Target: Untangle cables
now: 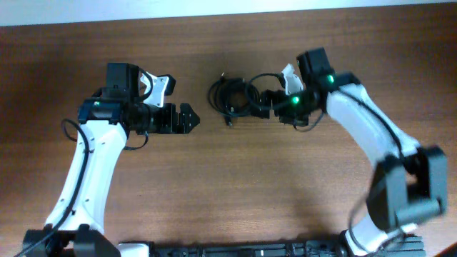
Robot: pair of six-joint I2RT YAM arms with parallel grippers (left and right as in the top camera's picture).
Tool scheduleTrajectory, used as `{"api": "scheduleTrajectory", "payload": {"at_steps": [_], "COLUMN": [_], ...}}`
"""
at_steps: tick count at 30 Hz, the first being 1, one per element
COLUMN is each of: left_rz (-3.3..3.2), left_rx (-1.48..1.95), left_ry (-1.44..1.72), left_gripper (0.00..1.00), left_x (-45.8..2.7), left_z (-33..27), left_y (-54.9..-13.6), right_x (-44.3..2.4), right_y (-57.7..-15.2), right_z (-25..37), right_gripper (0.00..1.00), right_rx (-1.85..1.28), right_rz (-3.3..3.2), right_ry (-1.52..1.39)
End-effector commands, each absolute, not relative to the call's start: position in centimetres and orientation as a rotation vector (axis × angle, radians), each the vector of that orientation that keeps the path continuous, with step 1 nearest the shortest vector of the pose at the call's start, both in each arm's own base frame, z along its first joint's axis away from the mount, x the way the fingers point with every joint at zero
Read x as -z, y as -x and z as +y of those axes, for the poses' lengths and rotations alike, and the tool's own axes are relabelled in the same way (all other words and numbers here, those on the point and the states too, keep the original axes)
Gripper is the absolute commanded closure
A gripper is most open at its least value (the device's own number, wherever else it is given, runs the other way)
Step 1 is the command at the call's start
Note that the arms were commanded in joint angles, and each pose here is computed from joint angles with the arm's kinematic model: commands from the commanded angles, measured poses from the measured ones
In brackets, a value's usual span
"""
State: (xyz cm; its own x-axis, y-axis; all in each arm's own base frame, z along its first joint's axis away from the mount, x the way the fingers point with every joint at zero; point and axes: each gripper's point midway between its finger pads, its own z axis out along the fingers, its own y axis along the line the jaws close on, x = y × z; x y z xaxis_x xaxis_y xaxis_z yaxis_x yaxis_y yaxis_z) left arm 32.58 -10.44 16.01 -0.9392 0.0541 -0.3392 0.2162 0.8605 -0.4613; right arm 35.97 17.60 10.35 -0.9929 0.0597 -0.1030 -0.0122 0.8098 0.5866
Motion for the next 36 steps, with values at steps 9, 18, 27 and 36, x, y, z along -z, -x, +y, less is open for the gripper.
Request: {"api": "scheduleTrajectory", "payload": {"at_steps": [9,18,27,36], "left_rz": [2.720,2.724,2.663,2.594], "left_rx": [0.781,0.784,0.931,1.000], "left_ry": [-0.201,-0.208,-0.241,-0.075], "left_gripper": [0.01,0.01,0.01,0.01], "left_x": [-16.0,-16.0,-17.2,-18.5], "left_z": [-11.1,-11.3,-12.9,-13.4], "left_y": [-32.7,-32.6,-32.5,-34.7], "right_x": [-4.9,-3.2,-10.2,-32.3], "right_y": [-47.5,-46.6,-44.3,-38.4], "right_z": [17.5,20.7,25.9,26.7], "right_gripper": [0.26,0.47,0.96,0.96], "right_rx": [-0.633,-0.549,-1.169,-1.501], "right_rz": [2.764,2.779,2.688,2.254], "right_ry": [-0.117,-0.017,0.132,0.355]}}
